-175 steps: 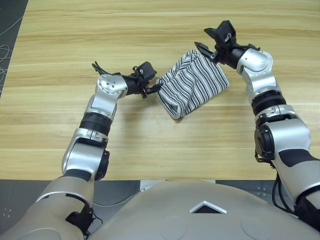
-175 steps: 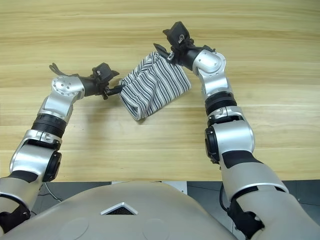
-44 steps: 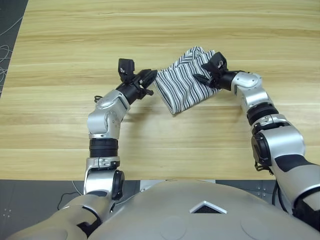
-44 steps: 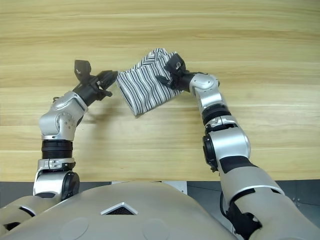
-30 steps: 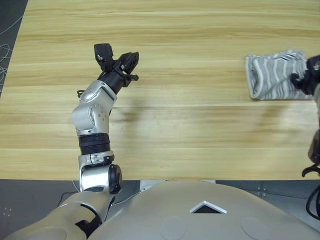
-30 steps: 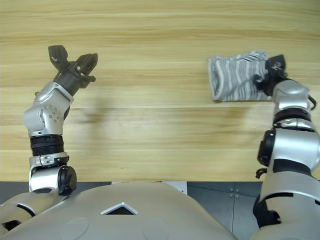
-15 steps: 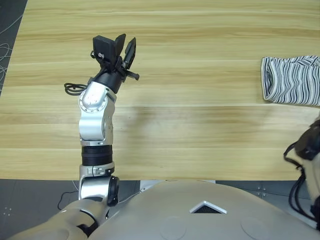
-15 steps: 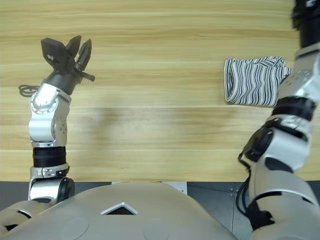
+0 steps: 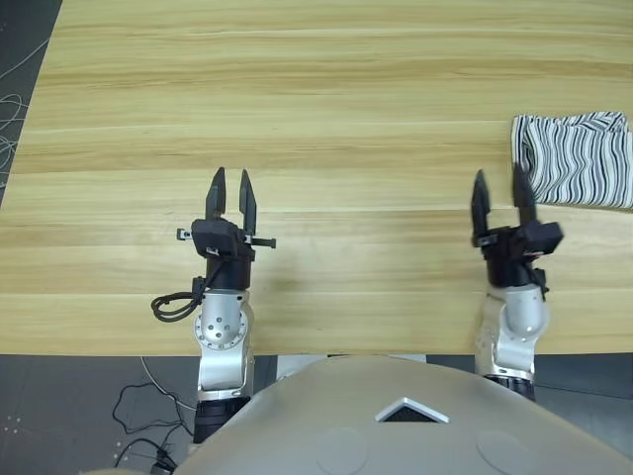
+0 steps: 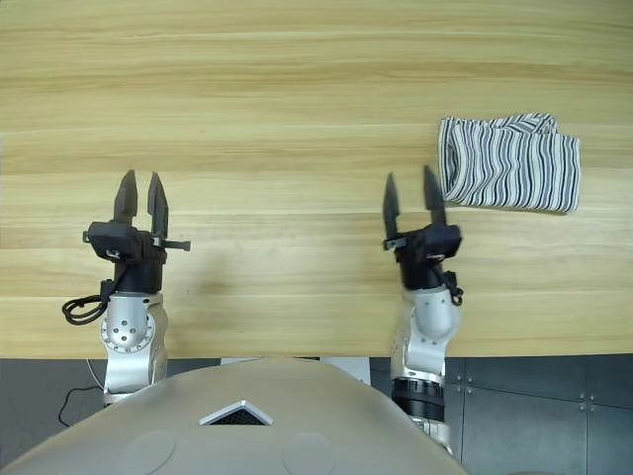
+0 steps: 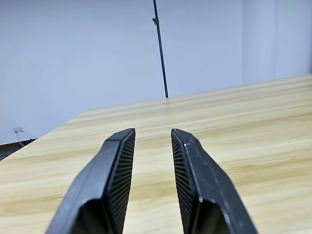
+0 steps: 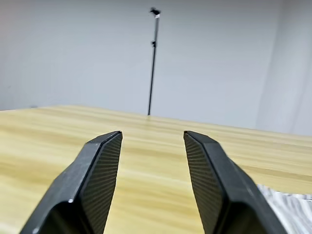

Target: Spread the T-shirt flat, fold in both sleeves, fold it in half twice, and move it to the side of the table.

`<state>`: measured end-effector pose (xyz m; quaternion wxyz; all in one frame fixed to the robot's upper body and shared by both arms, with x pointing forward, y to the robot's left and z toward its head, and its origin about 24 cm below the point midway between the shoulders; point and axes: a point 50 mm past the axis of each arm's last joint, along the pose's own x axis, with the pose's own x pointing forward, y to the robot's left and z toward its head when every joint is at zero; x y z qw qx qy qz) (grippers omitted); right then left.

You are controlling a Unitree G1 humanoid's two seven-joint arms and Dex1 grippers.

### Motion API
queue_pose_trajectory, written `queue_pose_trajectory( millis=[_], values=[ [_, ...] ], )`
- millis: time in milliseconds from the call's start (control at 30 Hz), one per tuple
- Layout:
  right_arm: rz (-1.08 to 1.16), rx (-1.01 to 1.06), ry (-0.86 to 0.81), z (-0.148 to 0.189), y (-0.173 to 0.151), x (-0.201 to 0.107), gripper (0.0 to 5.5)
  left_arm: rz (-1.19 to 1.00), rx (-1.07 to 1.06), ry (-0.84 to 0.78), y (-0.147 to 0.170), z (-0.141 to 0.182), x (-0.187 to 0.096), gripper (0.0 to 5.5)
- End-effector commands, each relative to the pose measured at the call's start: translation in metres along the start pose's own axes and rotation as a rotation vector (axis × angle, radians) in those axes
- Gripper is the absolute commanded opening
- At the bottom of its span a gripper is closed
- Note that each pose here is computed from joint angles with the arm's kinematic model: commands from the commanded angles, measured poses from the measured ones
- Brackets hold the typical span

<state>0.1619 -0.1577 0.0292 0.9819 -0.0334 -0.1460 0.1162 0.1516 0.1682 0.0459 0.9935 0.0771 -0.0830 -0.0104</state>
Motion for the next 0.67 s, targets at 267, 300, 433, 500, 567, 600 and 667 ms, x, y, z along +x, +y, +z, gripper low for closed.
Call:
queue_pose_trajectory(
  millis=[267,300,433,500,567,600,667],
  values=[
    [0.039,-0.065,0.085,-0.01,0.009,-0.001,2.35,-0.055,-0.027,0.053,-0.012,-0.009,-0.001,1.38],
    [0.035,-0.065,0.088,-0.01,0.008,-0.001,2.35,-0.058,-0.027,0.055,-0.012,-0.009,-0.001,1.38],
    [0.012,-0.109,0.089,-0.011,0.004,-0.002,2.35,-0.072,-0.025,0.06,-0.015,-0.01,-0.001,1.38],
    [0.005,-0.112,0.095,-0.013,0.004,-0.001,2.35,-0.076,-0.025,0.061,-0.016,-0.01,-0.001,1.38],
    [-0.001,-0.11,0.104,-0.015,0.005,-0.003,2.35,-0.083,-0.024,0.061,-0.017,-0.011,0.0,1.38],
    [-0.003,-0.11,0.106,-0.015,0.006,-0.003,2.35,-0.085,-0.023,0.061,-0.017,-0.011,0.0,1.38],
    [-0.014,-0.108,0.105,-0.016,0.006,-0.003,2.35,-0.09,-0.023,0.065,-0.018,-0.012,0.001,1.38]
  ],
)
